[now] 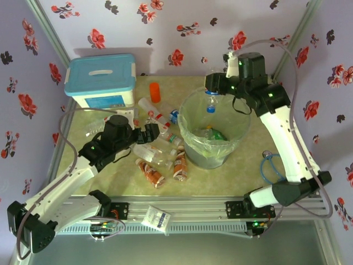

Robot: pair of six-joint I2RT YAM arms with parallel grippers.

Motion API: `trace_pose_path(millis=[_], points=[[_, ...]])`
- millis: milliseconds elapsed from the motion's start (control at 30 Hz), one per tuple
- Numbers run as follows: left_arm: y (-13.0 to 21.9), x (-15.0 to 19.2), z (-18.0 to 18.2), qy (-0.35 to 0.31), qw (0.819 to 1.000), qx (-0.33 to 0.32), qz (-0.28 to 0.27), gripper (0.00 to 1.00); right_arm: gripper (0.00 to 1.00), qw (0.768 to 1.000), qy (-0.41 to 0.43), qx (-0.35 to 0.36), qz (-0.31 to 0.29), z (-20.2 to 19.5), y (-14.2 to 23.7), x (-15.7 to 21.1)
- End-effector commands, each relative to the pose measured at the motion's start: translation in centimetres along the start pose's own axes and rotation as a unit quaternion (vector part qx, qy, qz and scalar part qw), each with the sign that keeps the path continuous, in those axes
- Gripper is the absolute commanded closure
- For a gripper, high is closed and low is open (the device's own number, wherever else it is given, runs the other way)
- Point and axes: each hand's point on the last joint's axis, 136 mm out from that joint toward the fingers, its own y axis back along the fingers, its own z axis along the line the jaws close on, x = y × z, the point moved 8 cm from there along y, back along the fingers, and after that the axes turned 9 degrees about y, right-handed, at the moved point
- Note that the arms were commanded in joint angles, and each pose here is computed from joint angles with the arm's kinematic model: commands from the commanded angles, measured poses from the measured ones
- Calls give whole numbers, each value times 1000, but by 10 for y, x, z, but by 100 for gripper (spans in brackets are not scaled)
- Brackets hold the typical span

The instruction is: Put the plastic bottles in the bin

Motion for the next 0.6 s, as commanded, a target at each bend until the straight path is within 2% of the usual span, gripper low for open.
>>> trace_pose_path(millis=[0,200,567], points=[[1,-2,12,-9,999,-51,-3,0,49,996,28,62,60,-13,8,28],[1,1,26,-15,994,-111,7,0,51,985,16,96,139,-25,-6,72],[-6,4,33,-12,989,-143,20,0,52,974,-17,91,206,-31,-39,126]])
